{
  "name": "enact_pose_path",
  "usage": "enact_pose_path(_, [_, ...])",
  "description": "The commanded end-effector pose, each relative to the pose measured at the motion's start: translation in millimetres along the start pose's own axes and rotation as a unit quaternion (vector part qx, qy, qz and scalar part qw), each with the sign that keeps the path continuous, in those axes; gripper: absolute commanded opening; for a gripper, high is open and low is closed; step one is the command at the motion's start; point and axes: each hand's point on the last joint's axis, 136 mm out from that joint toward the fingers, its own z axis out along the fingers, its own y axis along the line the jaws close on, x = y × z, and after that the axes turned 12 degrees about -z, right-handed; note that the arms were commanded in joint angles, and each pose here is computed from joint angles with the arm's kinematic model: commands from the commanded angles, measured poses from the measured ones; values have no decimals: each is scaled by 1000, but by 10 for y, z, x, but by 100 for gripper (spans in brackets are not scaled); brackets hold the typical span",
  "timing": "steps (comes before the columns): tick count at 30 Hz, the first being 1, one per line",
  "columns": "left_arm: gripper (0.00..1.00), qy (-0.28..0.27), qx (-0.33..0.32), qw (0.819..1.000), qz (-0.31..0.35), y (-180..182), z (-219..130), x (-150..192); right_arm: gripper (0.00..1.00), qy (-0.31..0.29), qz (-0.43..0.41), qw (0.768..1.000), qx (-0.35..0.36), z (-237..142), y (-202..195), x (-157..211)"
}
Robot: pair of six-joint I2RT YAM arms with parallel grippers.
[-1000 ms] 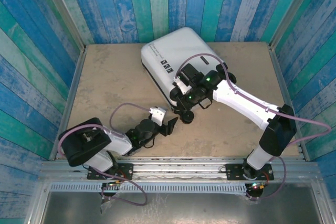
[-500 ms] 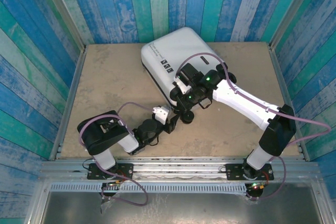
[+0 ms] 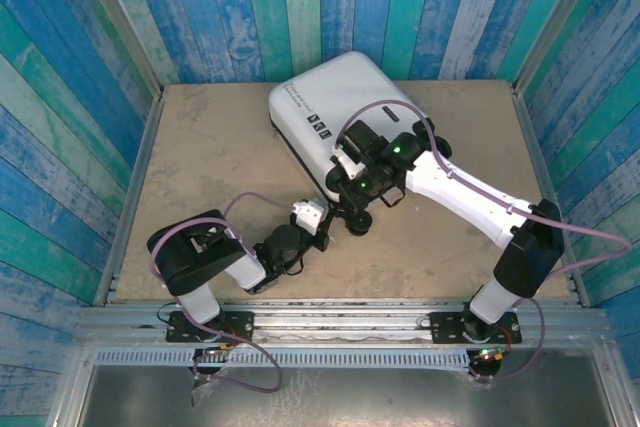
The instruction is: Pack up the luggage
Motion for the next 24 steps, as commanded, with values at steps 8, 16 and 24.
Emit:
enact_pose_path(8, [0,-16,47,999,4,-240,30,-154,1,-99,-5,993,-61,-434,242,-378])
enact_pose_path(16, [0,-34,64,997,5,-340,-99,-110,0,-131,44,984,-117,-498,408,-643])
enact_pose_path(24, [0,-28,71,995,61,-579,-117,61,1,-112,51,983,-137,-354,489,-805])
